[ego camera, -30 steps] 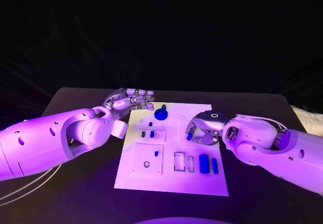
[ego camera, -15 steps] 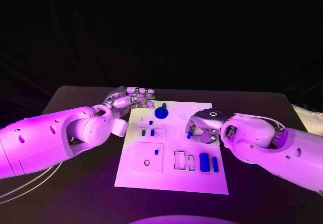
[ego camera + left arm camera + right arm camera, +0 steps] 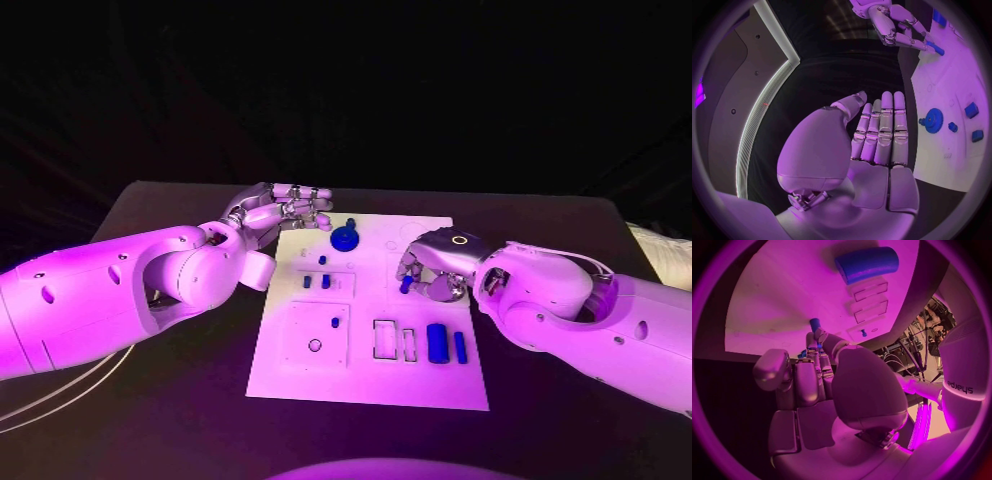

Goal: Assemble the parts on the task board

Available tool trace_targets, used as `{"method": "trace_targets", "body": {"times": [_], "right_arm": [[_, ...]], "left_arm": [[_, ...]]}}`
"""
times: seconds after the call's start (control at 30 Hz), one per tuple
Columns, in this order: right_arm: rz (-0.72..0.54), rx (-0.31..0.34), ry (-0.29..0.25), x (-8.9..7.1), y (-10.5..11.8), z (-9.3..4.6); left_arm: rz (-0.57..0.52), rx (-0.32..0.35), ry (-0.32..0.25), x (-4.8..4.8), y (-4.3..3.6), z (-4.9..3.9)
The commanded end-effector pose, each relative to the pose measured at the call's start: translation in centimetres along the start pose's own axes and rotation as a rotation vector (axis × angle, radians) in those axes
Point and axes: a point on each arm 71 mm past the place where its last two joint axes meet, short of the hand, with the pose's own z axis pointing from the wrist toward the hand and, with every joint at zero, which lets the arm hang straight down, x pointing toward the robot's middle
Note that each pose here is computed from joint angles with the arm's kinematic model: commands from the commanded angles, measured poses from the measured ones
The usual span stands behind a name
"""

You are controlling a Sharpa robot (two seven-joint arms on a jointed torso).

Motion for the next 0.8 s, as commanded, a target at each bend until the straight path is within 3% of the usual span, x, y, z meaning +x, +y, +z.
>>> {"method": "trace_targets", "body": {"times": [0.03,0.27,0.43,0.8], "right_arm": [[0.015,0.003,-0.063,-0.7,0.3,-0.3],[0.099,0.001,-0.064,-1.7,0.7,-1.3],[0.144,-0.045,-0.082,-2.7,2.4,-1.7],[0.191,-0.172,-0.095,-3.2,6.8,-0.5]], "left_arm": [[-0.002,0.006,0.022,0.23,-0.06,0.01],[0.001,0.004,0.022,0.21,-0.05,-0.03],[0.001,0.004,0.022,0.22,-0.03,0.02],[0.000,0.002,0.028,0.42,0.02,0.16]]}}
